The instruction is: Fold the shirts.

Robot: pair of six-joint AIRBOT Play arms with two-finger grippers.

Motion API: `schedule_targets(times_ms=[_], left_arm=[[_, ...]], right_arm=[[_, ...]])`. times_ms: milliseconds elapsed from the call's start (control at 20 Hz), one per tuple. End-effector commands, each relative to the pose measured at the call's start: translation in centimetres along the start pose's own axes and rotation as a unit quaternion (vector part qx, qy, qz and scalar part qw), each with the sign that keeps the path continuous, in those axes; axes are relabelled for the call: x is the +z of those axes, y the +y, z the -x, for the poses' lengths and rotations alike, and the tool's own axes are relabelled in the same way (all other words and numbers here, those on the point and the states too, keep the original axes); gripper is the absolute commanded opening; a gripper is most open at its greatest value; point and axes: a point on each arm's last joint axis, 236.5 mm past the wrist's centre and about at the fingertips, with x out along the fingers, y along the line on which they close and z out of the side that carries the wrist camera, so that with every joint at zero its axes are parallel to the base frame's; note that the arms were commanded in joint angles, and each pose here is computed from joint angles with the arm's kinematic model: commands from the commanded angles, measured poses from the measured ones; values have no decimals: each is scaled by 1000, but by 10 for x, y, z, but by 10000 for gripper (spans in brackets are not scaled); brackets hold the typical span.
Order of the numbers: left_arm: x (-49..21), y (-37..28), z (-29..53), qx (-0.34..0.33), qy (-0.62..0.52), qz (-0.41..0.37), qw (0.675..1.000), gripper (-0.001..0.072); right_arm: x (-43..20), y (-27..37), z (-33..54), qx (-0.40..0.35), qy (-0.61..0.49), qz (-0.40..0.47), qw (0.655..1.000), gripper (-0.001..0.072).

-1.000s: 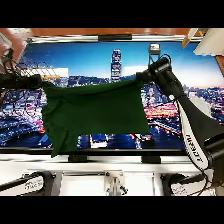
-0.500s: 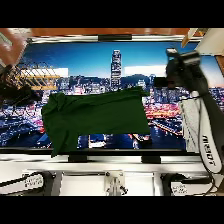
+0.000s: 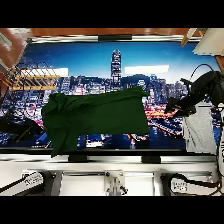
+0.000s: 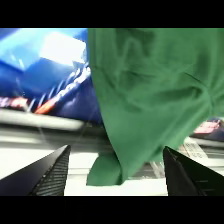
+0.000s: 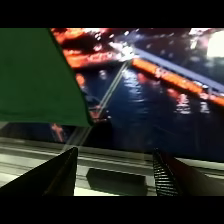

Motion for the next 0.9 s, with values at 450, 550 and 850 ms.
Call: schedule_targets(times_ms=[450,550,850], left_arm=[[30,2,-34,-13,-63,-31,997,593],[34,-1,-37,-8,-68,-34,997,593],[42,1,-37,-3,-84,-12,996,83]], right_arm=[[3,9,-11,46,-14,-9,999,578],[3,9,-11,46,-14,-12,999,578],[4,7,-12,41,-15,-15,999,578]])
